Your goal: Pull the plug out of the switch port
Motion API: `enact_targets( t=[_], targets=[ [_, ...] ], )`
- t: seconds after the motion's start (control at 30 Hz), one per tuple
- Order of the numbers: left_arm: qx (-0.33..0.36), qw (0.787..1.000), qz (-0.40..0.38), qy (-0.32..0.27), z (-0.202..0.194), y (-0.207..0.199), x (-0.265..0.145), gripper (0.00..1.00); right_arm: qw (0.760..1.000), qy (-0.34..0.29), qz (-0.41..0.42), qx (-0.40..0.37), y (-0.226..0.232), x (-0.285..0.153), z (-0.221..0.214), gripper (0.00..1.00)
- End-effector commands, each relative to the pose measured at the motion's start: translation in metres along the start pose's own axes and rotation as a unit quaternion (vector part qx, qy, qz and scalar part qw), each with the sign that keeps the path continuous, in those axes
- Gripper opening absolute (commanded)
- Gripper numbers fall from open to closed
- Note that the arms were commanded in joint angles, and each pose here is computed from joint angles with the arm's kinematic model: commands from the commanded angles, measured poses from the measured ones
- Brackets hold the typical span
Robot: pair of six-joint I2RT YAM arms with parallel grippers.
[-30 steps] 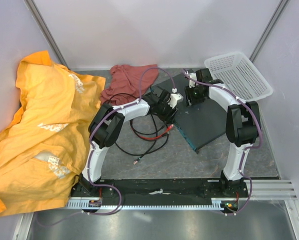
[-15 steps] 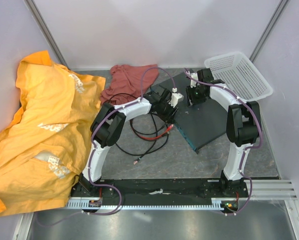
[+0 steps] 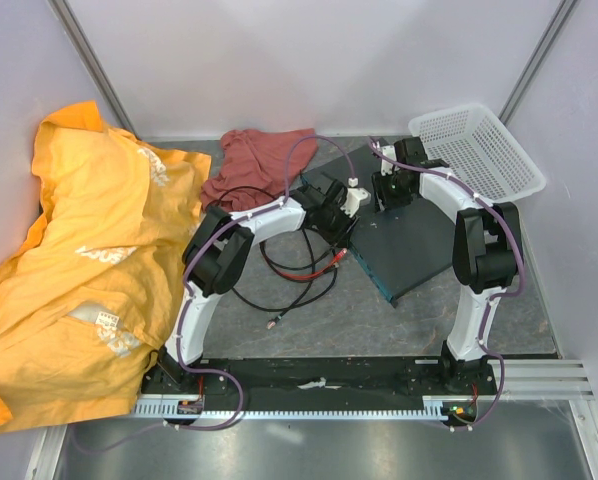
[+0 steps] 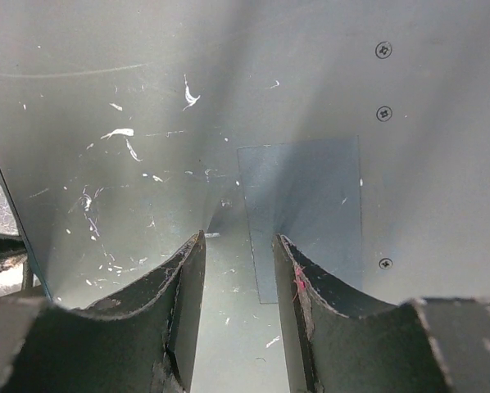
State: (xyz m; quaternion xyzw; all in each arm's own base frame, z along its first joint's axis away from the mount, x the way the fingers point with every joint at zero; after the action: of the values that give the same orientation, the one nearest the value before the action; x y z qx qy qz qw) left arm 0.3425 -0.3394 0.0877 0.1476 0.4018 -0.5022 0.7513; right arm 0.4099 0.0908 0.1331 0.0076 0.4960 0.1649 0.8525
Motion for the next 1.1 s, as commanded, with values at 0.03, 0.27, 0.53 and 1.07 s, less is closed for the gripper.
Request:
enact_targets(
  t=[0.03, 0.27, 0.53, 1.07],
  targets=[
    [0.039, 0.995, 0.014, -0.092, 0.045, -0.004, 0.001, 0.21, 1.000, -0.005, -0.005, 0.004, -0.002, 0.001, 0.000, 0.47],
    [0.035, 0.995, 0.012, -0.095, 0.043, -0.007, -0.007, 0.02, 1.000, 0.011, -0.023, 0.016, -0.002, -0.013, -0.025, 0.42],
    [0.030, 0.994, 0.009, -0.100, 0.024, -0.012, -0.023, 0.02, 0.999, -0.044, 0.014, -0.021, 0.011, -0.062, -0.039, 0.40],
    [0.002, 0.998, 0.010, -0.058, -0.027, -0.011, -0.042, 0.02, 0.984, -0.012, 0.140, -0.112, 0.042, -0.075, -0.081, 0.36]
  ],
)
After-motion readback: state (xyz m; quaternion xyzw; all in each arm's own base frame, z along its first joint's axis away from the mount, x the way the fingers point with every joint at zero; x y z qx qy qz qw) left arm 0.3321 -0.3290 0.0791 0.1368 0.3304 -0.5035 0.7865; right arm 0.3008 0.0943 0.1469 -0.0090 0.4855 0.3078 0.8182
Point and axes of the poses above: each gripper's point midway between its finger pads, its own x axis out along the fingers, its own y axis along the line the jaws close on, z = x × y, the point moved 8 cm from there along -x, back along the fingers, and after that the axes turned 5 degrees about x, right-handed, at the moved point
